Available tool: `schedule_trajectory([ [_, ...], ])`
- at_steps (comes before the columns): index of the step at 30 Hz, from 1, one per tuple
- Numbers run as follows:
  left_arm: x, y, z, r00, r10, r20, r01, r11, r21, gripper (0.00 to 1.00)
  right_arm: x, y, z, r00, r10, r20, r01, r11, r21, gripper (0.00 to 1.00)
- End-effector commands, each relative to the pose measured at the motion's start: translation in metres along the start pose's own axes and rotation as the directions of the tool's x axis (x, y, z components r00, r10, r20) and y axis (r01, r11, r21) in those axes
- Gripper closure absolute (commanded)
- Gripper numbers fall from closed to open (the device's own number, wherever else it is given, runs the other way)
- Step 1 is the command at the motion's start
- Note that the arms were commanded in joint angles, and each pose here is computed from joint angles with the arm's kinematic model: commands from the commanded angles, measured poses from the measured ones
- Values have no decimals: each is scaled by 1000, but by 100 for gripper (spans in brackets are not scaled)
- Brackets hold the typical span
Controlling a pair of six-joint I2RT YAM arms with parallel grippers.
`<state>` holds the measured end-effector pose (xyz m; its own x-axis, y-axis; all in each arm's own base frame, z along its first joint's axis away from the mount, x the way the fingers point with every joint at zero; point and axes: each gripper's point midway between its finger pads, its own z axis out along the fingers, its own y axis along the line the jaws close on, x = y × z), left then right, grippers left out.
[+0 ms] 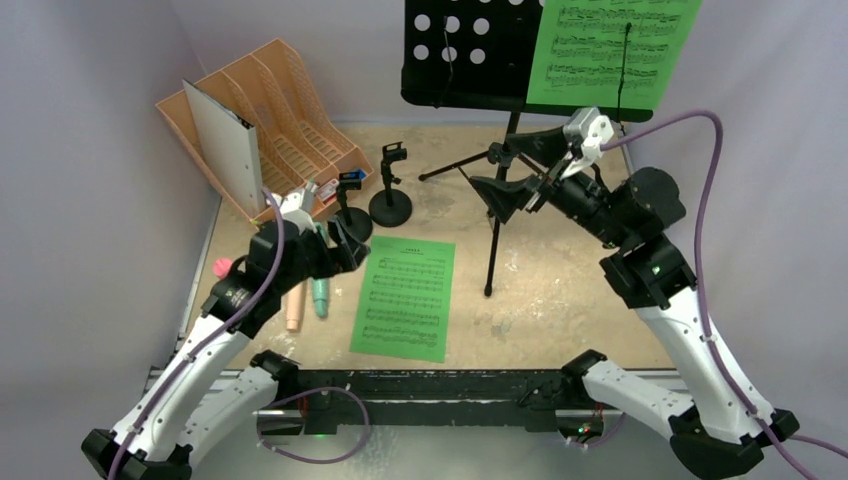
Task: Pack up the instrument practice props
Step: Pick up the sheet music from the music stand.
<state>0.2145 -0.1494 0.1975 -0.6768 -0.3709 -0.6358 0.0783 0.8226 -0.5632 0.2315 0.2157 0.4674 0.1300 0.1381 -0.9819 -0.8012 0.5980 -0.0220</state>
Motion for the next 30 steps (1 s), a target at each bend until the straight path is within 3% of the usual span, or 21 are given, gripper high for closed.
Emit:
schedule_trajectory([
  [1,-87,-41,-12,944,163,286,-183,982,44,17,-21,-22,12,1000,10,-13,-9,994,107,1],
  [9,-162,-131,-14,855,248,455,-377,900,218,16,-54,-51,35,1000,27,-6,-25,974,227,1],
  [19,-165,-210,-6,828,230,511,-470,781,411,13,-124,-67,19,986,-13,164,-46,935,351,1],
  [24,-159,-235,-9,802,249,542,-510,759,406,13,-139,-111,-22,976,-88,197,-55,781,622,1],
  [30,-151,-266,-4,807,241,539,-519,723,456,13,-139,-144,-47,981,-132,142,-31,618,786,1],
])
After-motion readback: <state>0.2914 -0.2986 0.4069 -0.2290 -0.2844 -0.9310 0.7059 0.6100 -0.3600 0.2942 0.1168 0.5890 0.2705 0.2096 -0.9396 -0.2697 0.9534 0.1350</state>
